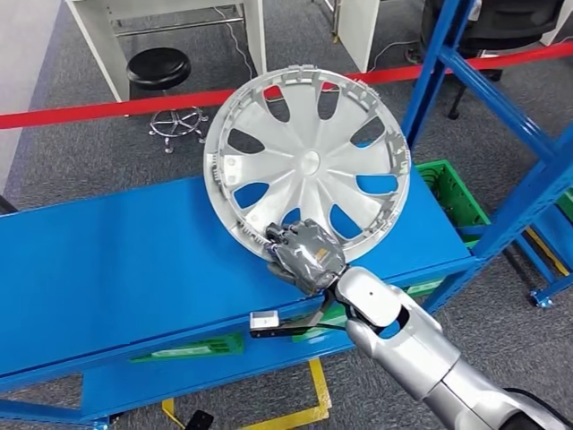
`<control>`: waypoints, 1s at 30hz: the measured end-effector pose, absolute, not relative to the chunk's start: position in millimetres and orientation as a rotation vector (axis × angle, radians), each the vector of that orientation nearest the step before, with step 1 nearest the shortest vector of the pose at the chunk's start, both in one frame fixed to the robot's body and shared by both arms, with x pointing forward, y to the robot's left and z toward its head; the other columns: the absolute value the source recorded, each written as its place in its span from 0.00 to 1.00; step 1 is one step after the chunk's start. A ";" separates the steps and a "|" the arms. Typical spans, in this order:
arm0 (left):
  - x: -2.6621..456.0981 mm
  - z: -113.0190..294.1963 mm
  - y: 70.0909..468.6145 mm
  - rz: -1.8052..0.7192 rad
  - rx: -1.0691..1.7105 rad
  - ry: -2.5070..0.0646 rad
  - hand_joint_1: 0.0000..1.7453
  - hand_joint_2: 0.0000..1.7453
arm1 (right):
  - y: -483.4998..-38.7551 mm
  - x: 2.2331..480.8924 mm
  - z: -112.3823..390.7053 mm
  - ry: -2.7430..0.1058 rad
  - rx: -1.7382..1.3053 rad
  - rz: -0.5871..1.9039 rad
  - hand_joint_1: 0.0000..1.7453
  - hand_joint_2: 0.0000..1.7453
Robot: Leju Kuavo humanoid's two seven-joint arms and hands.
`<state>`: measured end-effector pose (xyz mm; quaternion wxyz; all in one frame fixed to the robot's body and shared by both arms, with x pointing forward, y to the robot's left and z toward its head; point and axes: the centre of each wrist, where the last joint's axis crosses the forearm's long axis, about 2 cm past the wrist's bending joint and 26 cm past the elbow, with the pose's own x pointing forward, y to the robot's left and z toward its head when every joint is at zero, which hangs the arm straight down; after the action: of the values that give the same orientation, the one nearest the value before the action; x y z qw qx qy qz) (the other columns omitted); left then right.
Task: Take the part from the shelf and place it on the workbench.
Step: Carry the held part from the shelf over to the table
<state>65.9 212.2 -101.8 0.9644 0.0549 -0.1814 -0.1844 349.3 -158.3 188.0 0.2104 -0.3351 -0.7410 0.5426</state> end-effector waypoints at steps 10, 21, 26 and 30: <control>68.5 -101.6 213.1 -0.359 0.111 -0.363 0.00 1.00 | -157.1 349.0 187.8 -2.061 -0.928 1.516 1.00 1.00; 68.0 -101.6 212.3 -0.325 0.099 -0.354 0.00 1.00 | -158.0 349.1 187.0 -2.057 -0.928 1.526 1.00 1.00; 66.9 -101.9 212.7 -0.279 0.084 -0.353 0.00 1.00 | -158.6 348.1 184.7 -2.051 -0.926 1.533 1.00 1.00; 66.6 -101.9 212.4 -0.278 0.084 -0.352 0.00 1.00 | -158.9 347.0 183.6 -2.050 -0.922 1.532 1.00 1.00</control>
<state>66.6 212.4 -101.9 0.9740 0.0418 -0.1747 -0.1379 347.0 -158.9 183.6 0.2092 -0.3316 -0.7369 0.5507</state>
